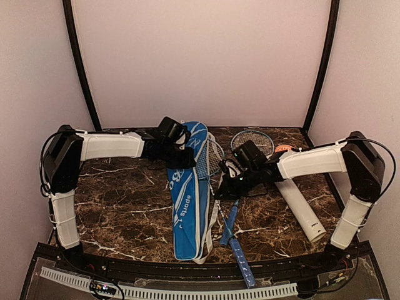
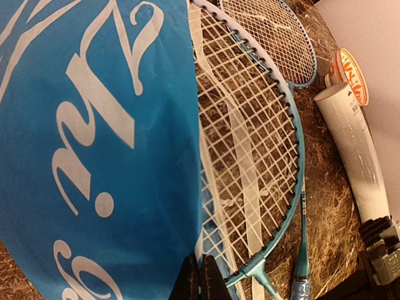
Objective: Pack up the badminton gear
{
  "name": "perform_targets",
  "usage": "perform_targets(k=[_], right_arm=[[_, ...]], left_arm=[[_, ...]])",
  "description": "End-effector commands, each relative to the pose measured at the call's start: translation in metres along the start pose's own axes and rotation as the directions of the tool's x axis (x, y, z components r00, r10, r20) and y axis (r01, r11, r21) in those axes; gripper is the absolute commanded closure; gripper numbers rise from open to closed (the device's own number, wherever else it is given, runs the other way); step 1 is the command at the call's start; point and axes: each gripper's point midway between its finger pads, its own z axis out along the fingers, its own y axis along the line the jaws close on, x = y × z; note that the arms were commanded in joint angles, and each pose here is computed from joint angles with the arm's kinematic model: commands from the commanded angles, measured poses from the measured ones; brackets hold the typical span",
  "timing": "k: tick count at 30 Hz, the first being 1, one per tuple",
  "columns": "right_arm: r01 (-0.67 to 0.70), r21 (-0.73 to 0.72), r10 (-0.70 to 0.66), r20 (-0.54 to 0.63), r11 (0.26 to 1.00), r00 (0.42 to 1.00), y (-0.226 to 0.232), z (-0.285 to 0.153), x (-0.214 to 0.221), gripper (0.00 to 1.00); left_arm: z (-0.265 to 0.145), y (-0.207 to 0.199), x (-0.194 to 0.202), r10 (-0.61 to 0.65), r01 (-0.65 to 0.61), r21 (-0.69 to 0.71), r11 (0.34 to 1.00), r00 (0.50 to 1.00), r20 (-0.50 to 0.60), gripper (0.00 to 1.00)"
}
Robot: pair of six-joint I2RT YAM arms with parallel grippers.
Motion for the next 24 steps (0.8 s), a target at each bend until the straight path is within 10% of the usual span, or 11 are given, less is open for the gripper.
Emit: perform_targets(k=[1,20,24], right_arm=[[0.095,-0.065,-0.093,0.027,0.993,0.995,0.028,0.003,-0.02,1.0],[0.047,-0.212,-0.008,0.183,0.976,0.983,0.054,0.041,-0.084,1.0],[0.066,-0.221,-0.026,0.179,0.973,0.984,0.053,0.043,-0.081,0.88]], left_arm=[[-0.015,-0.02,-0.001,0.073,-0.074,0.083,0.994,0.997,0.018,1.0],[-0.009,-0.021,0.024,0.069,-0.064,0.151,0.986,0.997,-0.031,1.0],[-0.004,-0.015,0.027,0.062,-0.056,0.135,0.989,0.997,-0.041,1.0]])
